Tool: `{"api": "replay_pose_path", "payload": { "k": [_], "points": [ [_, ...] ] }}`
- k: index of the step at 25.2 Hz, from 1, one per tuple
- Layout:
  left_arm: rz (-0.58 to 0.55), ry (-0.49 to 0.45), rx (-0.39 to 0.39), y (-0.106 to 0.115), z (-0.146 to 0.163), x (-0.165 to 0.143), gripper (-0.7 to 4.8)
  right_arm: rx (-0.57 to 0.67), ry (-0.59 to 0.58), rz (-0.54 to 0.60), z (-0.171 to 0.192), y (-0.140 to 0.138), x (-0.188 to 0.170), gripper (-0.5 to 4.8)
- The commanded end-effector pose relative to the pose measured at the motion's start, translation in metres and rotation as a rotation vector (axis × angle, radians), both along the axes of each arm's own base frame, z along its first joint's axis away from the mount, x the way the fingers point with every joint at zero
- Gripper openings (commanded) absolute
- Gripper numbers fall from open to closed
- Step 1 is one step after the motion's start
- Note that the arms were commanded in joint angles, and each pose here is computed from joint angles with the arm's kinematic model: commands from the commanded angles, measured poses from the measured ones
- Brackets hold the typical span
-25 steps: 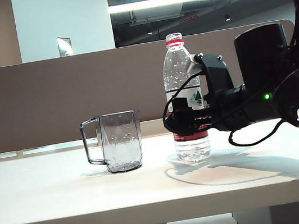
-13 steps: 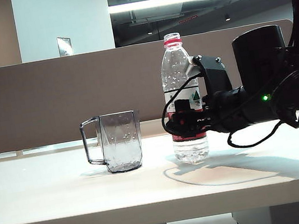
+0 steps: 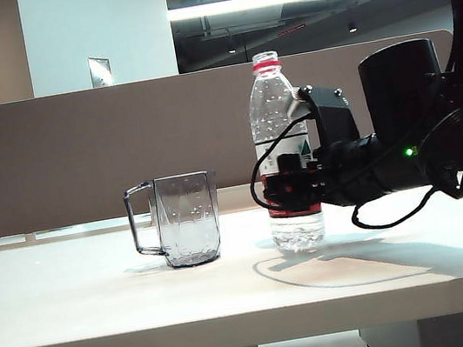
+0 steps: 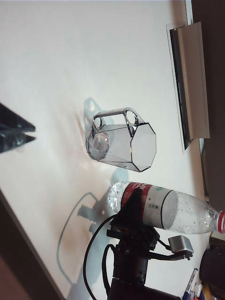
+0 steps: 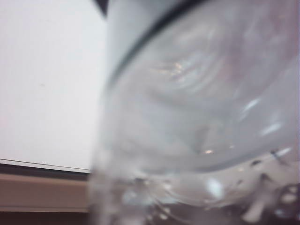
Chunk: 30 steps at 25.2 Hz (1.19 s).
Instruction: Pick up the mineral water bottle on the table and pour a little water into the mug.
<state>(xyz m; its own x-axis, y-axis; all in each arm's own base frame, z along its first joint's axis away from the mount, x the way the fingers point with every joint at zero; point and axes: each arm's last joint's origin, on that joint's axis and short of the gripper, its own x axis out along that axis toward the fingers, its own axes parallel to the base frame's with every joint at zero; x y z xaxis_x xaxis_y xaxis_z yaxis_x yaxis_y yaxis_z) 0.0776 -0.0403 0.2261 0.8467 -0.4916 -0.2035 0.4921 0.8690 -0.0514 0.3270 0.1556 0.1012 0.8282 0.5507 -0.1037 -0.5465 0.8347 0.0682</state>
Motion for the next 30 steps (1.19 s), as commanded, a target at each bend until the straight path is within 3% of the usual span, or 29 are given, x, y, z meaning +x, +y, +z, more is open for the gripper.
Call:
{"api": "replay_pose_path", "payload": {
  "k": [1, 11, 14, 21, 25, 30],
  "points": [
    [-0.002, -0.012, -0.002, 0.0, 0.002, 0.0, -0.05, -0.005, -0.02, -0.006, 0.003, 0.0, 0.001, 2.07],
    [-0.001, -0.012, -0.002, 0.0, 0.002, 0.0, -0.05, -0.102, -0.099, 0.006, 0.009, 0.0, 0.001, 2.07],
    [-0.001, -0.012, -0.002, 0.0, 0.002, 0.0, -0.05, -0.158, -0.056, 0.014, 0.018, 0.001, 0.004, 2.12],
    [-0.002, -0.012, -0.002, 0.0, 0.002, 0.0, -0.05, -0.364, -0.103, 0.035, 0.046, 0.004, 0.011, 2.11],
    [-0.001, -0.012, -0.002, 0.0, 0.002, 0.0, -0.05, -0.576, -0.182, -0.051, 0.062, 0.0, 0.012, 2.11],
    [-0.002, -0.012, -0.002, 0.0, 0.002, 0.0, -0.05, -0.852, -0.165, -0.034, 0.066, 0.002, 0.022, 2.11]
  ]
}}
